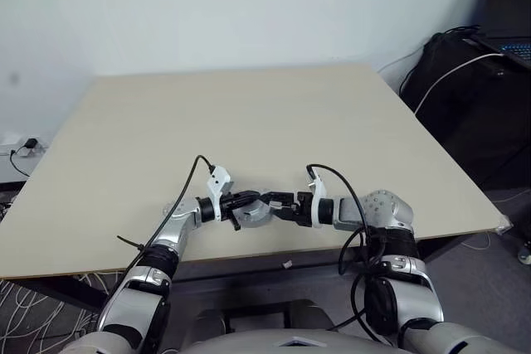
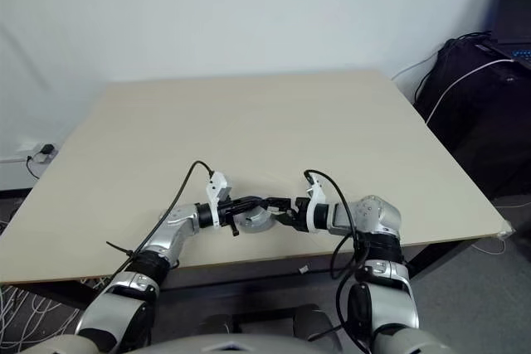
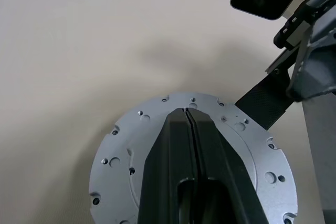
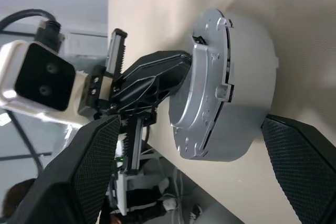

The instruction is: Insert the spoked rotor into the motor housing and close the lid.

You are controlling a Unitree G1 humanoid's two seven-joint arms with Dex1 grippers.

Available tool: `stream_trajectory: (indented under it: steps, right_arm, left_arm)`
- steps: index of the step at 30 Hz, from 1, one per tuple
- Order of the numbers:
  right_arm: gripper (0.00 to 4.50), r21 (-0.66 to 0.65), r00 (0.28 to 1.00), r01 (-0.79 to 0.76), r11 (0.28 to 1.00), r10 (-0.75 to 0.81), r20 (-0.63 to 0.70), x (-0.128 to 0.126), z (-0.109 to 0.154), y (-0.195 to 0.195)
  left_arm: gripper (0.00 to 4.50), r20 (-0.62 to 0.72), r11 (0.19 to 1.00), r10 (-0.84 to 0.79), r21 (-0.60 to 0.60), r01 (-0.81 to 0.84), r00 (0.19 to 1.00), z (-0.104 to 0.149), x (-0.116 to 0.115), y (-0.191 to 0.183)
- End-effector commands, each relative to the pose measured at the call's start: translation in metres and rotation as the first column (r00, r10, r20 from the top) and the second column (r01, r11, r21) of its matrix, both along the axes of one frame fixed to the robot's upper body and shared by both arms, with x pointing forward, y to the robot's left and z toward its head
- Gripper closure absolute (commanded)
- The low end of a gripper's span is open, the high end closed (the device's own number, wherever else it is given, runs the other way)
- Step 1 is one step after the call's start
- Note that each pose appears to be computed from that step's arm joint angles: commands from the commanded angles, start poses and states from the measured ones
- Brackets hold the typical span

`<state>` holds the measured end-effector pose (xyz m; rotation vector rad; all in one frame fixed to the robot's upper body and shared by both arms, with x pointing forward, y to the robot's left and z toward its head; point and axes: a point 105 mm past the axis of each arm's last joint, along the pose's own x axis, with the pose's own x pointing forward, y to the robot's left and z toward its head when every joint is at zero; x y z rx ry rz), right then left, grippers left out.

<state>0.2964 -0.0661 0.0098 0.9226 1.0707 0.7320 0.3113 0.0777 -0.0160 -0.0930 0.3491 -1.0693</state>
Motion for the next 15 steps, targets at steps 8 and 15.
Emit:
stream_trajectory:
  steps: [8, 15]
  right_arm:
    - [0.01, -0.059, 0.998, 0.055, 0.997, -0.052, 0.037, 0.020, -0.005, 0.005]
    - [0.01, -0.073, 0.998, 0.064, 0.995, -0.063, 0.022, 0.018, -0.010, 0.004]
  left_arm:
    - [4.50, -0.163, 0.996, -0.011, 0.081, 0.025, 0.987, -0.045, -0.028, 0.006]
    - [4.50, -0.167, 0.996, -0.006, 0.086, 0.021, 0.986, -0.048, -0.027, 0.008]
